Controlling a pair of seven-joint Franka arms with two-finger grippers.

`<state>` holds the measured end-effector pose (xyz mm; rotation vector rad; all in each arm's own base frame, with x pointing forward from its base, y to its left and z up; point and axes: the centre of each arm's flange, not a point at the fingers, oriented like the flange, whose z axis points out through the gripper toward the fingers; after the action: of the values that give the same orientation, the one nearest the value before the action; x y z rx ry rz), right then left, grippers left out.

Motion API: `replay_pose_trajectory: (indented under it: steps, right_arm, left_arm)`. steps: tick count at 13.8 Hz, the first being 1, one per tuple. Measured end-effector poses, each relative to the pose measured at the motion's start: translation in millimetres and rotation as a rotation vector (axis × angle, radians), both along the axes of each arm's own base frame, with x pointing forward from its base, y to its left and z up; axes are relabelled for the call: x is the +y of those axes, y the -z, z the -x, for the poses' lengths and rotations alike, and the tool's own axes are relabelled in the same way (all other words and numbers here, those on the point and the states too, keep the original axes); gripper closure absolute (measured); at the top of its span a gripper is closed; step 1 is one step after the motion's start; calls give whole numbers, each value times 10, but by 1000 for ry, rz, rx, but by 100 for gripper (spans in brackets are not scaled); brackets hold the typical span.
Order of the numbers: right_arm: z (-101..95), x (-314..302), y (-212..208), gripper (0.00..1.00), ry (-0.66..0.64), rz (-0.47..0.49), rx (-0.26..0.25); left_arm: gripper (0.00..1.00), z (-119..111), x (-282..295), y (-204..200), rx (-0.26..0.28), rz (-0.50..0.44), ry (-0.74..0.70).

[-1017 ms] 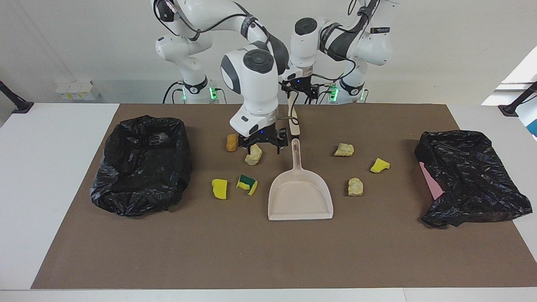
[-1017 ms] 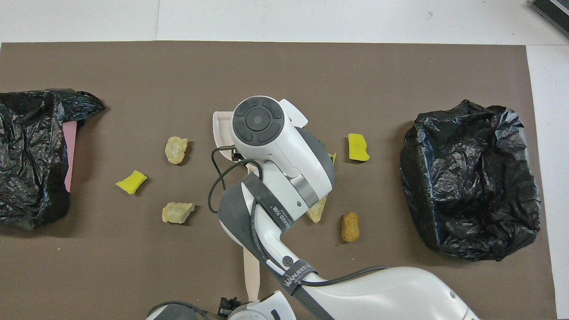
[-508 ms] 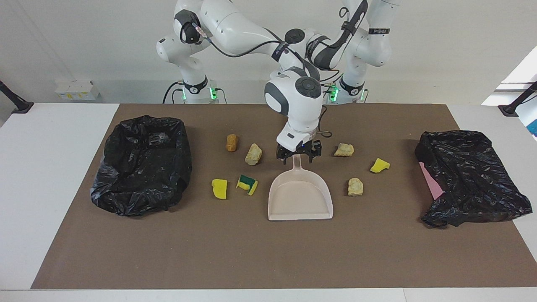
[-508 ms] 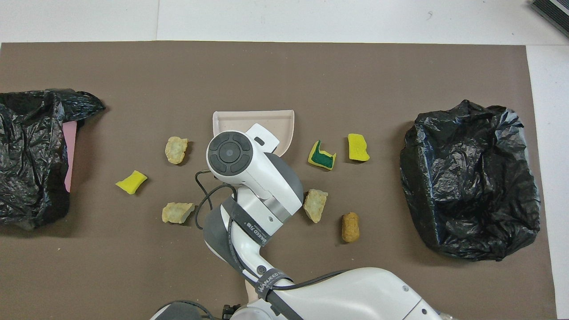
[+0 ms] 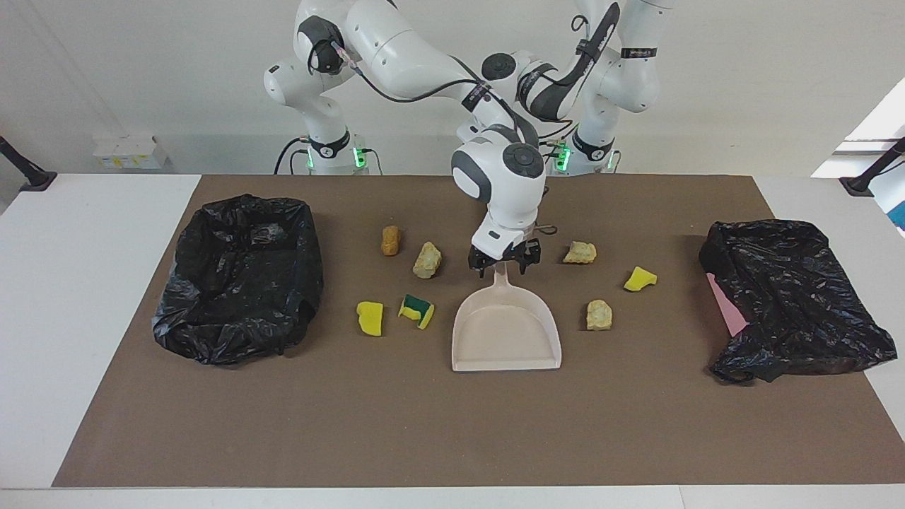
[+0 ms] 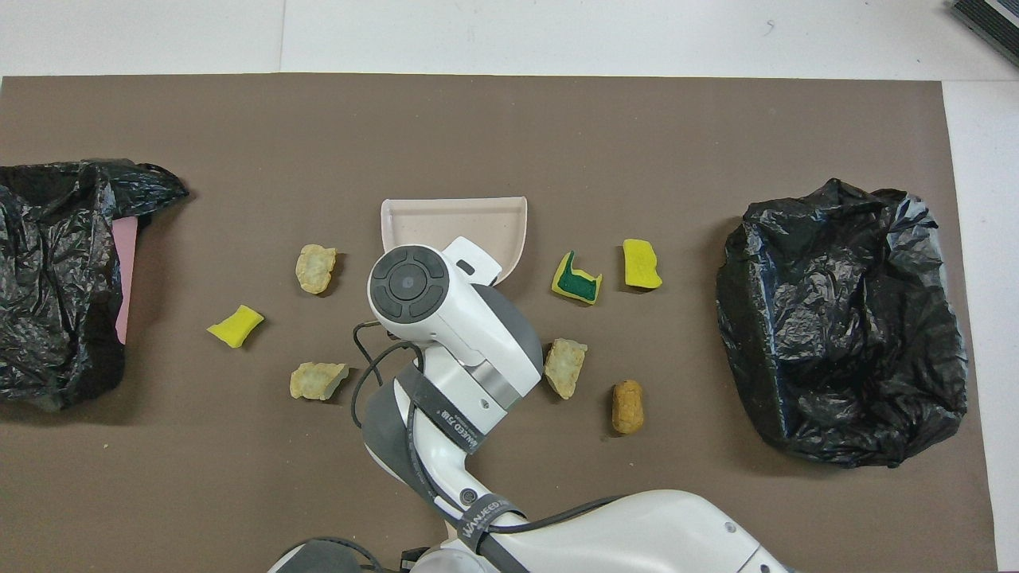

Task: Sweep and dump trash in bin
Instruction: 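Grasp the beige brush handle with the left gripper and lift it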

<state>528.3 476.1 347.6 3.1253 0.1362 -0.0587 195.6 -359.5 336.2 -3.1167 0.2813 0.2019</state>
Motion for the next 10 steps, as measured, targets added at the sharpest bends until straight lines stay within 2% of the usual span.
replay_pose_trajectory:
  steps: [1,2,5,9,10]
  right_arm:
    - [29,3,-12,4,1,3,15]
    - [48,-4,-35,9,1,8,25]
    - [78,-28,-69,14,2,17,39]
    - [120,-50,2,19,8,19,62]
    - [131,-53,14,24,11,17,68]
  left_arm:
    - [74,-15,15,13,4,-4,-3]
    - [74,-35,33,18,9,-8,-11]
    - [74,-187,160,18,37,-30,-96]
    - [74,-409,370,-121,51,-48,-317]
    - [74,-464,430,-170,50,-51,-387]
